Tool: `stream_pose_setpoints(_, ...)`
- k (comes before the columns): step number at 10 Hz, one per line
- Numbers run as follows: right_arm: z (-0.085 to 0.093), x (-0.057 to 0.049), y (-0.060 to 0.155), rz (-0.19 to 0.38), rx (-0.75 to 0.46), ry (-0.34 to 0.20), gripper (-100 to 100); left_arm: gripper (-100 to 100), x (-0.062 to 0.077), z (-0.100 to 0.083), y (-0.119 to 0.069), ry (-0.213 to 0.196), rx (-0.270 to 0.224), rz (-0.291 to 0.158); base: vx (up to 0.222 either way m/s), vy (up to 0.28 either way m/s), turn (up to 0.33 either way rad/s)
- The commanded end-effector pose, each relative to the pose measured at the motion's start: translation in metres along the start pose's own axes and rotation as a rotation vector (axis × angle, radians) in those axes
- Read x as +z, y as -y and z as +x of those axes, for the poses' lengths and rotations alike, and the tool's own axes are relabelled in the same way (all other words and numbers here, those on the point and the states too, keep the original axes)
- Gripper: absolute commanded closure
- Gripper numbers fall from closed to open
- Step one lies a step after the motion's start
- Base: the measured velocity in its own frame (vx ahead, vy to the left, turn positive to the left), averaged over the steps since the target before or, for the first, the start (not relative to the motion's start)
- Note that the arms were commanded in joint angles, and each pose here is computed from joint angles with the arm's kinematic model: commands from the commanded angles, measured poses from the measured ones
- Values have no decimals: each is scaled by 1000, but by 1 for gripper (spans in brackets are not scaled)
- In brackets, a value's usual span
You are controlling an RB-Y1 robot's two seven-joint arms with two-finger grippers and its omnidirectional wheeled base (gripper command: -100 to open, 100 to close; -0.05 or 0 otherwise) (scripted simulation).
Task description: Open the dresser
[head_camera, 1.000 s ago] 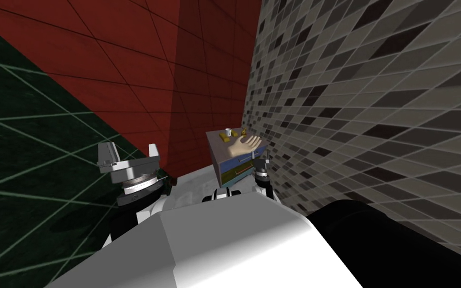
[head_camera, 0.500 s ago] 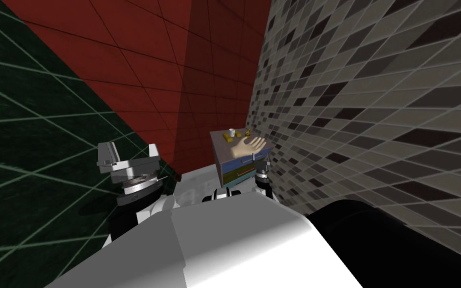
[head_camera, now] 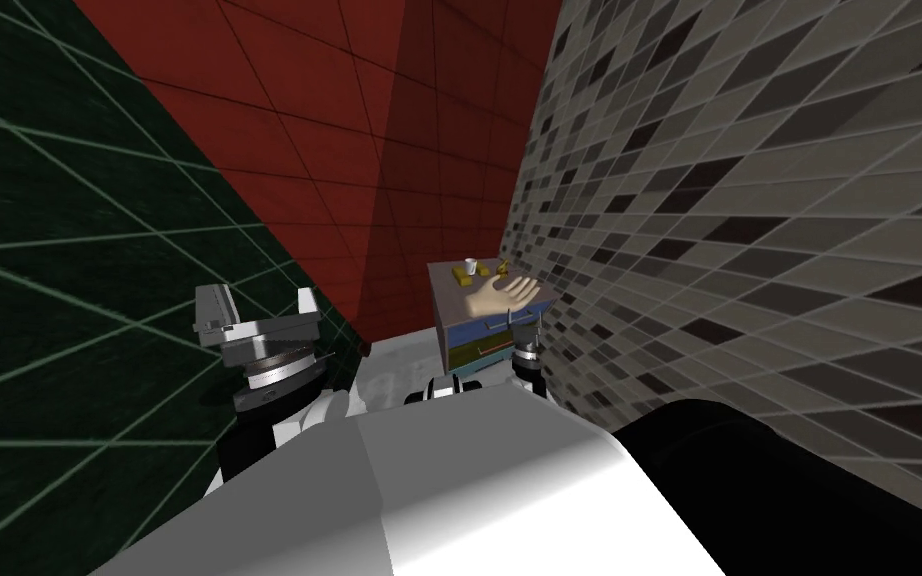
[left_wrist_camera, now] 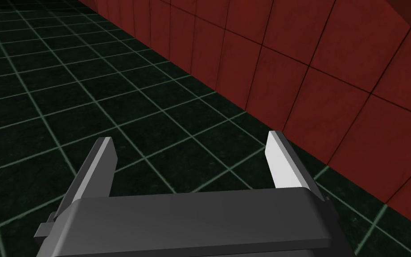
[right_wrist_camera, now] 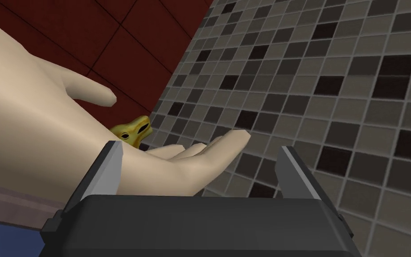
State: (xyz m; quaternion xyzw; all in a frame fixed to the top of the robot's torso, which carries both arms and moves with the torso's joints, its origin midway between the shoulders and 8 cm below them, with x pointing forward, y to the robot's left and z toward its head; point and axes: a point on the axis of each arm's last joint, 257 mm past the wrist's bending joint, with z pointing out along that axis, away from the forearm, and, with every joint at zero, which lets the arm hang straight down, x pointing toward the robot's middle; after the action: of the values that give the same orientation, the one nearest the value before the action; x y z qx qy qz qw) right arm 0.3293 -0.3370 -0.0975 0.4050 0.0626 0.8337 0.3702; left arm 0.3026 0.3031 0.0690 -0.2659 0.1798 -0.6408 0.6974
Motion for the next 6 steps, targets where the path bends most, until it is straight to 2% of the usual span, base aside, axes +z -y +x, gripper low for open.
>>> stream_pose_setpoints(1,-14,-10,-5,-23,77,26,-100,0,0,0,0,0,0,0,-2,-31,228)
stream_pose_setpoints(2,-14,-10,-5,-23,92,26,-100,0,0,0,0,0,0,0,-2,-14,27)
stream_pose_setpoints(3,-26,-20,-12,-50,127,48,-100,0,0,0,0,0,0,0,-4,-22,288)
stream_pose_setpoints(4,-27,-20,-11,-50,157,49,-100,0,0,0,0,0,0,0,-7,-31,214)
stream_pose_setpoints(5,-27,-20,-11,-50,170,48,-100,0,0,0,0,0,0,0,-2,-15,18)
stream_pose_setpoints(6,-39,-31,-18,-79,204,69,-100,0,0,0,0,0,0,0,-8,-23,341)
